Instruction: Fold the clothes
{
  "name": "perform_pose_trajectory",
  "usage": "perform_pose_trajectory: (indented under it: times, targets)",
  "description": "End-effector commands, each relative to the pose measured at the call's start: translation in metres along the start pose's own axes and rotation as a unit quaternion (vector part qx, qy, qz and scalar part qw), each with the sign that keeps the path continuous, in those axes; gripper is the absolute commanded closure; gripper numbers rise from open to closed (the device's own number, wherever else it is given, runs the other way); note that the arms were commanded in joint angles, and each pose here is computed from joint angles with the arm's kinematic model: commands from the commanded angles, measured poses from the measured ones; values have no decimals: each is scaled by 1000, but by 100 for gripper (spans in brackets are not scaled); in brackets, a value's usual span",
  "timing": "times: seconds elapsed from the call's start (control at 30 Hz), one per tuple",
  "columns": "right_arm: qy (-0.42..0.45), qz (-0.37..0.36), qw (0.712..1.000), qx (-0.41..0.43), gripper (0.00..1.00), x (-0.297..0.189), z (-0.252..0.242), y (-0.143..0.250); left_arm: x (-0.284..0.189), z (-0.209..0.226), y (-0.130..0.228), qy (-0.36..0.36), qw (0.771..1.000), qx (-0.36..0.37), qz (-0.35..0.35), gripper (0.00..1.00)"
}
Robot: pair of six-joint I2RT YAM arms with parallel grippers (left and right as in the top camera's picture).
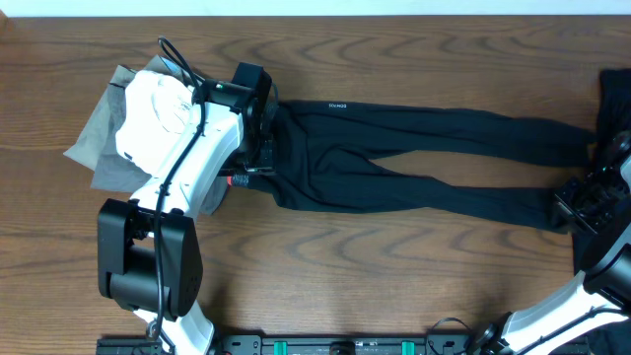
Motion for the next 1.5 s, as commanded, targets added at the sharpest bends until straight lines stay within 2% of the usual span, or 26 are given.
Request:
perform_pose_trajectory:
  times: [0.0,0.13,0.17,0.2,0.23,0.27,0.37,0.43,1.1,1.13,1.17,1.2,1.23,1.27,1.33,1.47]
  targets:
    - [-8,-5,1000,2,99,-10,-1,4,1,1,1,-1,1000,5,4,34]
    - [-24,-41,999,-9,99,-35,2,4,1,1,0,-1,1000,5,4,35]
    - [-25,-56,998,-9,96,-43,2,4,1,1,0,-1,1000,5,4,34]
    - [-26,-67,997,-9,81,-49,1,4,1,1,0,-1,1000,5,4,34]
    - [-27,-81,996,-9,56,-56,1,4,1,1,0,-1,1000,5,4,35]
    - [-28,-90,996,-9,44,-59,1,3,1,1,0,-1,1000,5,4,34]
    - [-31,-99,995,-1,33,-59,2,-1,1,1,0,0,1000,5,4,35]
    - [-31,-98,995,1,31,-51,2,-3,1,1,0,0,1000,5,3,35]
    - [-11,-71,996,45,33,17,-5,3,1,1,1,-1,1000,5,4,34]
    - [-12,-72,996,48,35,19,-5,4,1,1,1,-1,1000,5,5,35]
    - [-12,-72,996,51,43,21,-5,5,1,1,1,-1,1000,5,5,35]
    - [-12,-72,996,51,56,21,-5,5,1,1,1,-1,1000,6,5,35]
    - [-13,-70,996,51,78,21,-5,6,1,1,1,-2,1000,6,6,35]
    - [-13,-65,997,51,90,18,-5,8,1,2,2,-3,1000,8,8,34]
    - [-16,-60,997,49,98,10,-5,10,1,2,3,-4,1000,9,11,34]
    - [-53,-72,996,9,99,-25,4,16,1,2,3,-4,1000,9,11,34]
Point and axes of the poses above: each gripper's point midway between its finger pads, its own x axis out along the fingers, its own z axis along the line the jaws close on, y = z × x, the point moved 4 cm from there along -x, back along the fingers, and after that the axes turned 13 degrees about -x, right-handed, at the moved point
